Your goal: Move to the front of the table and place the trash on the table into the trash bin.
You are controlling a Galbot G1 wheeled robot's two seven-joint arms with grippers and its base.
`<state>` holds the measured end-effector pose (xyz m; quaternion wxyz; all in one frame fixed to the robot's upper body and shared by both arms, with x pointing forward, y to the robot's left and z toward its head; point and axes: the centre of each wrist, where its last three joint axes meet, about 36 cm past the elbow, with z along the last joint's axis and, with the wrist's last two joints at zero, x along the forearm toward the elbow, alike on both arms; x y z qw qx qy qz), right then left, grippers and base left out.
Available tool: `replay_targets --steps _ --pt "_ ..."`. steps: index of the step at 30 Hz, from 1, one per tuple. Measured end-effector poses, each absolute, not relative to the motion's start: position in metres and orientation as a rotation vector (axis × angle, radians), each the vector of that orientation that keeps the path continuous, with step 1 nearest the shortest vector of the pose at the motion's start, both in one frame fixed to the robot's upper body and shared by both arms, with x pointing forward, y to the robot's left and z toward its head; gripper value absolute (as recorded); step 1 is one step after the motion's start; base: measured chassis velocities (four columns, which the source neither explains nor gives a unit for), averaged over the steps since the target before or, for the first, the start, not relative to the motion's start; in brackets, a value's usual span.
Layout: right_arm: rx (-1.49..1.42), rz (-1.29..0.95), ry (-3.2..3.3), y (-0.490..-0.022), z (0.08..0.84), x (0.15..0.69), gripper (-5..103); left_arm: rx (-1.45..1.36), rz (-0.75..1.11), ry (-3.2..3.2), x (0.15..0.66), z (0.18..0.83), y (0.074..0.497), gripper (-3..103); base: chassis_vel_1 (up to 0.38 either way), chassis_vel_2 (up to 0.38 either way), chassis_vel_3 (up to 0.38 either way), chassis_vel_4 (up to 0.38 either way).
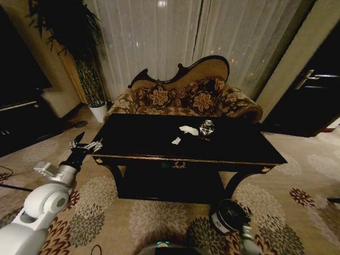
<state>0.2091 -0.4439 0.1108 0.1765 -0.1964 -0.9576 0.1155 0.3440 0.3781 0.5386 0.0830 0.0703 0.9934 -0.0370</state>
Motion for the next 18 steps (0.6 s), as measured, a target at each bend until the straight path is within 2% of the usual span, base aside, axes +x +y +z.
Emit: replay_targets --steps 8,13,18 --pt "-0.629 0.188 -2.808 -0.433 0.169 0.132 100 0.21 -0.111 2.966 0.344 0.539 0.378 100 0.0 0.0 0.0 0.0" --pt "-0.567 0.16 -2.89 -0.417 0.215 0.107 100 0.21 -0.111 2.966 0.344 0.539 0.378 100 0.0 0.0 0.0 0.0" --pt "-0.491 0.15 -2.967 -0.407 0.25 0.109 100 0.21 -0.111 2.966 0.344 0.539 0.378 100 0.0 0.0 0.0 0.0"
